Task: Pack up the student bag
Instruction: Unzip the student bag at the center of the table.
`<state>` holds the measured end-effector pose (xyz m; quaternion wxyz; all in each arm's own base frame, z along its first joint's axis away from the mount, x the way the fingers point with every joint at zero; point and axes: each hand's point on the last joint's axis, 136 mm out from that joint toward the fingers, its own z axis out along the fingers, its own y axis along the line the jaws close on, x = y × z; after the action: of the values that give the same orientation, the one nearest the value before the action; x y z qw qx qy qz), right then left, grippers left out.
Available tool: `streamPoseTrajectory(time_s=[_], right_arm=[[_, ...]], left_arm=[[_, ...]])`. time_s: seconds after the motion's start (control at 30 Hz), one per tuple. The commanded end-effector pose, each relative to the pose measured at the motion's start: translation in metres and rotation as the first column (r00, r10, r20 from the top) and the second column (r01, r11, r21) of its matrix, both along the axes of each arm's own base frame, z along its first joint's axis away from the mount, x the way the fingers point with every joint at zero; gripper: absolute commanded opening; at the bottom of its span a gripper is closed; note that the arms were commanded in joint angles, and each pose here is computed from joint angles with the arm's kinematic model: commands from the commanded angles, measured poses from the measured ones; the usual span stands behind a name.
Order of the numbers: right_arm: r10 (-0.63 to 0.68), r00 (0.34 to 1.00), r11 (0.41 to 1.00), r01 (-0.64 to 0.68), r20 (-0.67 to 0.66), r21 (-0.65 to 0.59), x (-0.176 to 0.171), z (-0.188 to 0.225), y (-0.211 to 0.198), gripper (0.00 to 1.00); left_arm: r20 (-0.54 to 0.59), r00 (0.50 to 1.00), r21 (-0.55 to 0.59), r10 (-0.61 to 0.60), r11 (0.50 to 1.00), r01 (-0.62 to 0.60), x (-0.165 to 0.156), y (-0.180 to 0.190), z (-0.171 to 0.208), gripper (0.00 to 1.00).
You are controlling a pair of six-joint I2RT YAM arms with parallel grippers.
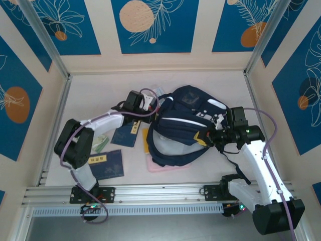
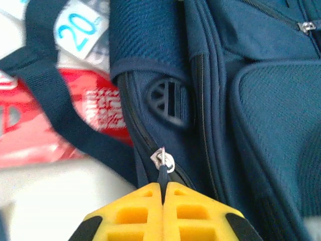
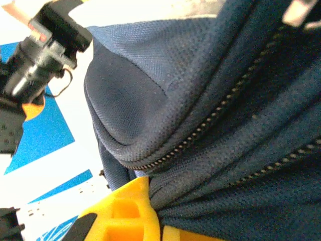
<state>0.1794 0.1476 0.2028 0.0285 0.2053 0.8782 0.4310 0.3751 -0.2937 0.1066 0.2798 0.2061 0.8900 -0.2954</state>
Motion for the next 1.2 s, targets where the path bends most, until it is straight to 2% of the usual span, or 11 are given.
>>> streamPoseTrajectory(time_s=[0.0, 0.13, 0.23, 0.33, 0.4, 0.5, 0.63, 0.8, 0.87, 1.0, 1.17], right_arm=[[0.150, 0.985, 0.977, -0.160, 0.079, 0.143, -0.017, 0.035, 0.022, 0.00], [0.142, 0.988, 0.975, -0.150, 0.060, 0.161, -0.011, 0.031, 0.025, 0.00], [0.120, 0.991, 0.981, -0.127, 0.058, 0.143, -0.006, 0.025, 0.024, 0.00], [0.103, 0.993, 0.986, -0.110, 0.057, 0.122, -0.003, 0.014, 0.026, 0.00], [0.137, 0.988, 0.984, -0.144, 0.071, 0.101, -0.004, 0.008, 0.035, 0.20], [0.274, 0.960, 0.960, -0.270, 0.060, -0.078, -0.016, -0.015, 0.042, 0.51], [0.453, 0.891, 0.841, -0.413, 0.037, -0.348, -0.024, -0.026, 0.037, 0.68], [0.527, 0.843, 0.721, -0.377, 0.106, -0.581, 0.005, -0.019, 0.024, 0.80], [0.620, 0.774, 0.621, -0.380, 0.133, -0.686, 0.023, -0.022, 0.028, 0.79], [0.886, 0.439, 0.350, -0.420, 0.150, -0.837, 0.039, -0.050, 0.055, 0.86], [0.950, 0.287, 0.246, -0.438, 0.125, -0.865, 0.062, -0.081, 0.077, 0.97]], left_arm=[[0.057, 0.996, -0.146, -0.074, 0.986, 0.081, 0.024, -0.033, 0.024, 0.00], [0.059, 0.997, -0.190, 0.043, 0.981, -0.031, 0.050, -0.023, 0.036, 0.01], [0.060, 0.991, -0.150, 0.115, 0.983, -0.105, 0.055, -0.005, 0.050, 0.25], [0.032, 0.983, -0.065, 0.183, 0.981, -0.181, 0.047, 0.017, 0.060, 0.41], [0.003, 0.978, -0.044, 0.209, 0.977, -0.209, 0.036, 0.028, 0.066, 0.46], [-0.027, 0.958, 0.003, 0.285, 0.958, -0.285, 0.015, 0.051, 0.069, 0.50], [-0.051, 0.928, 0.033, 0.370, 0.929, -0.369, -0.014, 0.078, 0.073, 0.50], [-0.104, 0.895, 0.070, 0.433, 0.901, -0.428, -0.048, 0.102, 0.076, 0.51], [-0.138, 0.889, 0.071, 0.437, 0.900, -0.431, -0.063, 0.107, 0.076, 0.51], [-0.186, 0.882, 0.068, 0.434, 0.901, -0.429, -0.093, 0.114, 0.075, 0.52], [-0.224, 0.871, 0.113, 0.437, 0.899, -0.423, -0.126, 0.131, 0.068, 0.53]])
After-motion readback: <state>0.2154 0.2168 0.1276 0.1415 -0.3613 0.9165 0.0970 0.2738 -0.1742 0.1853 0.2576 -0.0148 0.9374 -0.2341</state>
